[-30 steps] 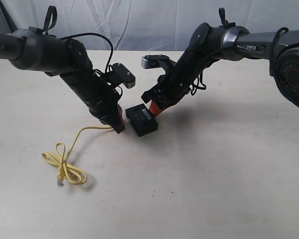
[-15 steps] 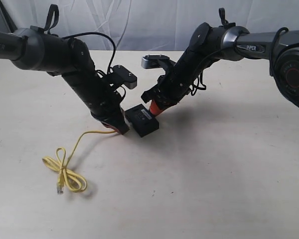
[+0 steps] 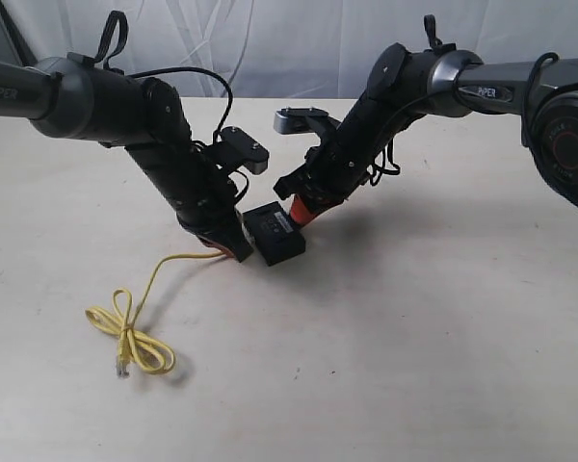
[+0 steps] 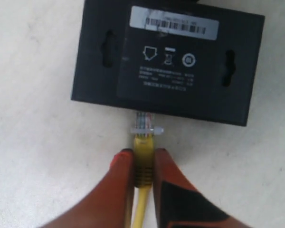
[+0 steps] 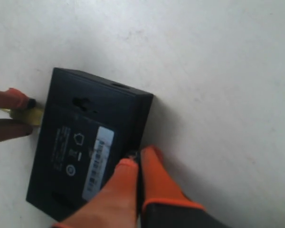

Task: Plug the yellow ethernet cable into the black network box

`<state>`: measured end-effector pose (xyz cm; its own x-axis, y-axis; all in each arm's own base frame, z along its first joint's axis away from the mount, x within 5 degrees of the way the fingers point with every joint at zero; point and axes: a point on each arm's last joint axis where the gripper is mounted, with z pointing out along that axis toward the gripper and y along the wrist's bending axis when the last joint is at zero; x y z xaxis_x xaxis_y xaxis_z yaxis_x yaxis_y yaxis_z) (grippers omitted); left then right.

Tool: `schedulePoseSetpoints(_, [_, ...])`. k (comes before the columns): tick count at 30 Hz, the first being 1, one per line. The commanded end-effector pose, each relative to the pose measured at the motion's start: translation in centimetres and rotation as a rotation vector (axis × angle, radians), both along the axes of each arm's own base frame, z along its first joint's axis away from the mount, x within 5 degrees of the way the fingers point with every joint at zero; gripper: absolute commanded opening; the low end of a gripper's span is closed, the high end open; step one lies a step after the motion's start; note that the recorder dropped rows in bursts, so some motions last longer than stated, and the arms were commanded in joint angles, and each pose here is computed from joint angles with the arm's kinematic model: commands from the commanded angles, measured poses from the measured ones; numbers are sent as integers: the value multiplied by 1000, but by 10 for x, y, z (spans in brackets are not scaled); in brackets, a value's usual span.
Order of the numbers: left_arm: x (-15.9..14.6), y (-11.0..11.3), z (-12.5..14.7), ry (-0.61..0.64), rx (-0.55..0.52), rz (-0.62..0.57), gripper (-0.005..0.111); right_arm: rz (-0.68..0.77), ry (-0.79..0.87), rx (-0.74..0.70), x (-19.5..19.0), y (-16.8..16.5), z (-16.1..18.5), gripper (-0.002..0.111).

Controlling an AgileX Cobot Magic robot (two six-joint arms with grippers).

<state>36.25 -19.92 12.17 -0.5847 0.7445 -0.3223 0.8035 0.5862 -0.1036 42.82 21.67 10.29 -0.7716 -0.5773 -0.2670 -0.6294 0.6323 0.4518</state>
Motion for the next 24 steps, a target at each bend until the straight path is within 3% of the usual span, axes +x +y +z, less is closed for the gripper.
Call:
schedulePoseSetpoints(1, [0, -3, 3, -26, -4, 3, 0, 4, 7, 7, 0, 1, 2, -1])
schedulePoseSetpoints(24, [0, 0, 4, -39, 33, -34, 0, -47, -125, -24, 12, -2, 0, -1])
